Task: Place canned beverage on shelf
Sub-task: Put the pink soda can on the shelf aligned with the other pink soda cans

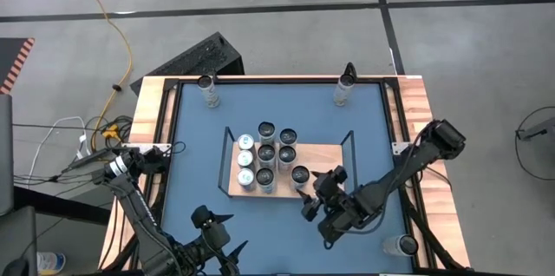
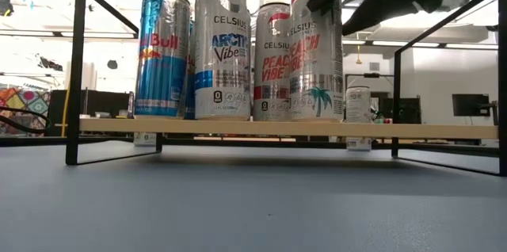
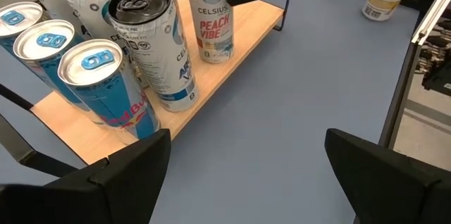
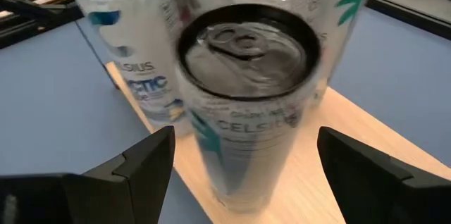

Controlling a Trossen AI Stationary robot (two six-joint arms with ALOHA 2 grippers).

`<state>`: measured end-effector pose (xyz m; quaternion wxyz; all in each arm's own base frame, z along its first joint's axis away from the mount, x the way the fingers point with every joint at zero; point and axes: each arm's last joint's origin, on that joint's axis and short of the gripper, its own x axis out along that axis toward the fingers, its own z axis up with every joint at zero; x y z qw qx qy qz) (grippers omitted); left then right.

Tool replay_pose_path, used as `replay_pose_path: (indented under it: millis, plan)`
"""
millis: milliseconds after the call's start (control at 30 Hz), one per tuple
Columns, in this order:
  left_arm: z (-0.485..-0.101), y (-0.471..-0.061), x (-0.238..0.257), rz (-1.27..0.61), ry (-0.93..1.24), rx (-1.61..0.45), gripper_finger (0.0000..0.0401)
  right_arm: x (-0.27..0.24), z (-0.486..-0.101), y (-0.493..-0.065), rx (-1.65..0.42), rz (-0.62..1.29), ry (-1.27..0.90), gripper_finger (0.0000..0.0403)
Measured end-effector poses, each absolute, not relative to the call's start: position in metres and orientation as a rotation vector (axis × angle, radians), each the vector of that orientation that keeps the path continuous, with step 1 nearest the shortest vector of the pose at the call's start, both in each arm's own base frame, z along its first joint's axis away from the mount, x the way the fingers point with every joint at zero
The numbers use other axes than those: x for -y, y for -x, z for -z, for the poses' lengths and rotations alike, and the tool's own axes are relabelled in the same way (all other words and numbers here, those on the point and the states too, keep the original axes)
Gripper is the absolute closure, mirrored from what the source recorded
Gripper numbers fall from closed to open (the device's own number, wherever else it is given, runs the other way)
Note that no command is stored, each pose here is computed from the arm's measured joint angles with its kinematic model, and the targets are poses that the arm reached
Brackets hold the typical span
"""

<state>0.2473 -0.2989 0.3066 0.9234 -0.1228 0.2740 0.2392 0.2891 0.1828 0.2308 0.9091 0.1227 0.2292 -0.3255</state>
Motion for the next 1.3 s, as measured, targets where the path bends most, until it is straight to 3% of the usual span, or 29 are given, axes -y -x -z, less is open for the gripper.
replay_pose_path:
  millis: [733, 1300]
  plan:
    - [-0.307, -0.247, 0.299, -0.485, 0.236, -0.565, 0.004, -0.168, -0.224, -0.313, -0.461, 0.696, -0.221, 0.008]
    - [-0.306, -0.247, 0.3, -0.48, 0.238, -0.576, 0.004, -0.188, -0.211, -0.306, -0.5, 0.638, -0.186, 0.0209]
